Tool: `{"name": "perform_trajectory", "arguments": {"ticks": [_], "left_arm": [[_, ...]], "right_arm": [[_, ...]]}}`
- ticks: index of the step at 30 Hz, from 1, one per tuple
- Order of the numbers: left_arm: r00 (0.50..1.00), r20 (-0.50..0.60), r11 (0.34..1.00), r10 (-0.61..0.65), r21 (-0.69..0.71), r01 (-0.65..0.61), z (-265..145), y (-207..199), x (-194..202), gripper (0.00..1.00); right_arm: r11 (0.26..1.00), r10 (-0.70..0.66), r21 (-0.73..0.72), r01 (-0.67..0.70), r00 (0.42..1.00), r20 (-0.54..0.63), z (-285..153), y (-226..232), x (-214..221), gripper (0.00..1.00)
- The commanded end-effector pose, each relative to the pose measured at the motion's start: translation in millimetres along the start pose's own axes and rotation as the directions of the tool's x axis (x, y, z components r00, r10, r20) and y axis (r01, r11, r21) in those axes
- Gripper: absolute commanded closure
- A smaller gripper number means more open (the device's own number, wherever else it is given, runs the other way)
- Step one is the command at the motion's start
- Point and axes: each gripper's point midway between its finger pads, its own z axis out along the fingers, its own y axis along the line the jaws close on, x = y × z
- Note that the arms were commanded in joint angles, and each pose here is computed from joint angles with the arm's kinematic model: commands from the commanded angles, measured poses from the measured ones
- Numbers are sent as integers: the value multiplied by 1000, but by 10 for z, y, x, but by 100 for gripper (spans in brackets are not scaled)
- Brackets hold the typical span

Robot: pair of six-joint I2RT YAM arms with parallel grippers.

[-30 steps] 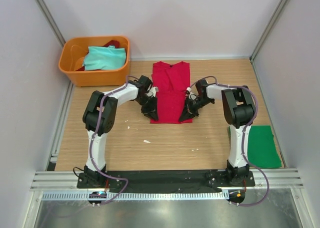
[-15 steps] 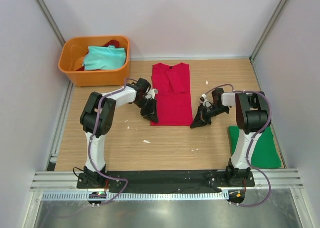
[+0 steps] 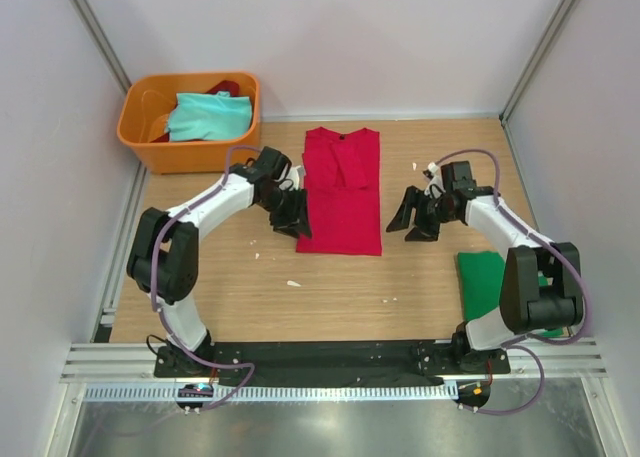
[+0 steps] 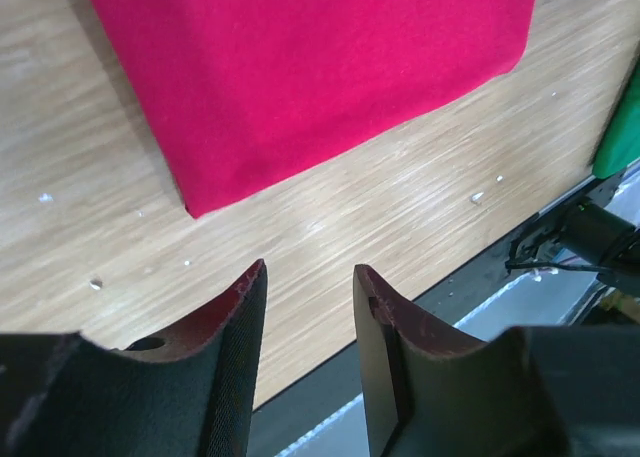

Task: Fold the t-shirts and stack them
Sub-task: Fold the tshirt

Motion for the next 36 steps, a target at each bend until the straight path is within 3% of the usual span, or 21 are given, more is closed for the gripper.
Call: {"name": "perform_trajectory", "arguments": {"ticks": [1,3,4,7,13,19,24,29,36], "left_arm": [[995,-6,995,-99,-14,99,31,92,94,59],[983,11,983,-182,25,182,40,159,32,59],[960,-2,960,-278,32,278,91,232,103,59],[911,24,904,-411,141,404,97,200,-29,58],[831,106,832,-545,192,521,84,185,-147,56],[656,155,670,-739,267,692,197,312,-179,55],[532,175,560,-829,274,782,289,469,-102,52],[458,200,496,-866,235,836,397,643,5,51],[433,206,473,-878,228,851,473,726,68,53]], "right_arm": [[995,98,29,-96,993,-63,321,-51,257,33],[990,143,31,-141,989,-49,456,-21,266,39],[985,168,38,-166,984,-51,510,-40,319,45],[966,258,5,-258,966,-14,619,8,288,51],[924,380,20,-381,924,41,684,-81,364,49],[904,423,12,-428,896,133,694,-139,388,42],[866,490,22,-500,856,165,749,-238,423,41],[838,533,21,-546,825,186,782,-289,439,42],[818,557,33,-575,804,207,826,-339,512,45]]}}
